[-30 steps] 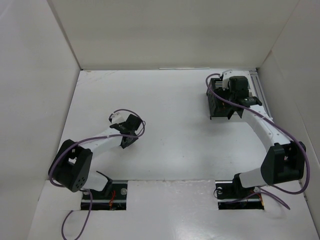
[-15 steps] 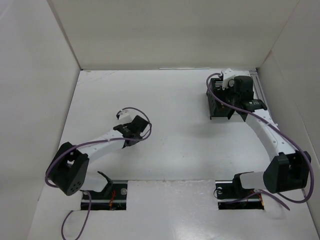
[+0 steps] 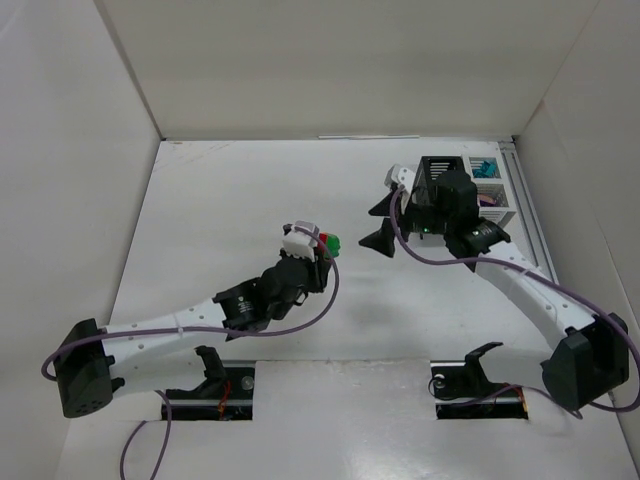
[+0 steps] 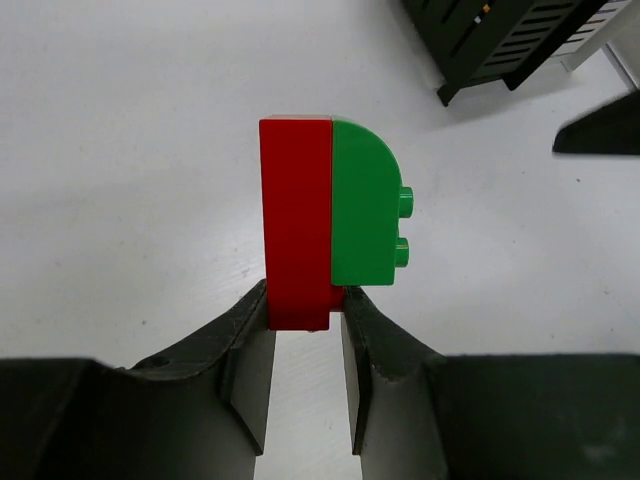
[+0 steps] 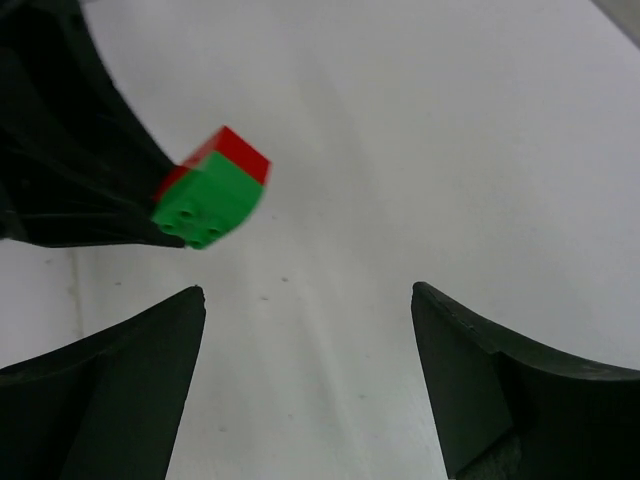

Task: Sort the legos into containers by color

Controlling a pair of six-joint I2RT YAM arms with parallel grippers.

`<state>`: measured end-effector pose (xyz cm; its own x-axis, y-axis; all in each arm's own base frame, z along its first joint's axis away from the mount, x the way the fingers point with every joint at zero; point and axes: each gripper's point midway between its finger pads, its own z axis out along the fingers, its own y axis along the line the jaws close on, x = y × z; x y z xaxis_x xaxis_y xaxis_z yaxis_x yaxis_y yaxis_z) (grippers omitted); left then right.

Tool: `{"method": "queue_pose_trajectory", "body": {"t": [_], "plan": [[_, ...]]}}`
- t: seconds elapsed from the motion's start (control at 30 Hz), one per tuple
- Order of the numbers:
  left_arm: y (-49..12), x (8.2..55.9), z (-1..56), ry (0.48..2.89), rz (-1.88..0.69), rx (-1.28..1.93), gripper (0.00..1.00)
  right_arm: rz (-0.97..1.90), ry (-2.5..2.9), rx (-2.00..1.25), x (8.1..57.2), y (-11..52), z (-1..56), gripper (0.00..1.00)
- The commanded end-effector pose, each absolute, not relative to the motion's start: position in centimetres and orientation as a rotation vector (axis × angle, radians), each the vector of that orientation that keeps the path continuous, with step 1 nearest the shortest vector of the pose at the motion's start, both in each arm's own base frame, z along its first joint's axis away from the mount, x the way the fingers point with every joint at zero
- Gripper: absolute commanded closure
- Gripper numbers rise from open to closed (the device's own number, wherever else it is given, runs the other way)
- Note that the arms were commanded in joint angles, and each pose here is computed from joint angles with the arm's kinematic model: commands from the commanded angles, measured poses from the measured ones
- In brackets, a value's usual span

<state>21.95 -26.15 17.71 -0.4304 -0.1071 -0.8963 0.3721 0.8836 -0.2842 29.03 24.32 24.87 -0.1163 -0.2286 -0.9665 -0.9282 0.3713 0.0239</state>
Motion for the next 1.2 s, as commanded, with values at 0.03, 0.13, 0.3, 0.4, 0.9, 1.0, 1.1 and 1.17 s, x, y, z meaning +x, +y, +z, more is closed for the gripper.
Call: {"method": "queue_pose_trajectory", "body": {"t": [0.03,0.13,0.3,0.4,0.9,1.0,1.1,1.17], "plan": [[-27.6,22.6,22.0,1.733,-0.610,0.287,1.00,1.014,1.472,-1.091,26.0,26.9,27.9,0.11],[-27.8,22.7,21.8,1.726,-0.597,0.319,1.00,1.086,1.503,-1.045,25.3,27.6,28.2,0.11],[-28.4,22.9,23.0,1.686,-0.619,0.320,1.00,1.169,1.516,-1.059,24.2,29.1,28.2,0.10],[-28.4,22.9,23.2,1.674,-0.619,0.323,1.00,1.250,1.530,-1.088,23.3,30.7,27.8,0.10],[-28.0,22.8,23.6,1.659,-0.612,0.312,1.00,1.236,1.570,-1.033,23.6,32.4,28.5,0.37],[-28.1,22.8,23.6,1.661,-0.619,0.305,1.00,1.220,1.575,-1.017,23.8,32.0,28.5,0.32],[-27.9,22.7,22.9,1.675,-0.608,0.315,1.00,1.217,1.554,-1.015,24.0,31.8,29.3,0.31],[-27.8,22.6,23.2,1.668,-0.613,0.310,1.00,1.219,1.543,-1.016,24.1,31.6,29.7,0.31]]}}
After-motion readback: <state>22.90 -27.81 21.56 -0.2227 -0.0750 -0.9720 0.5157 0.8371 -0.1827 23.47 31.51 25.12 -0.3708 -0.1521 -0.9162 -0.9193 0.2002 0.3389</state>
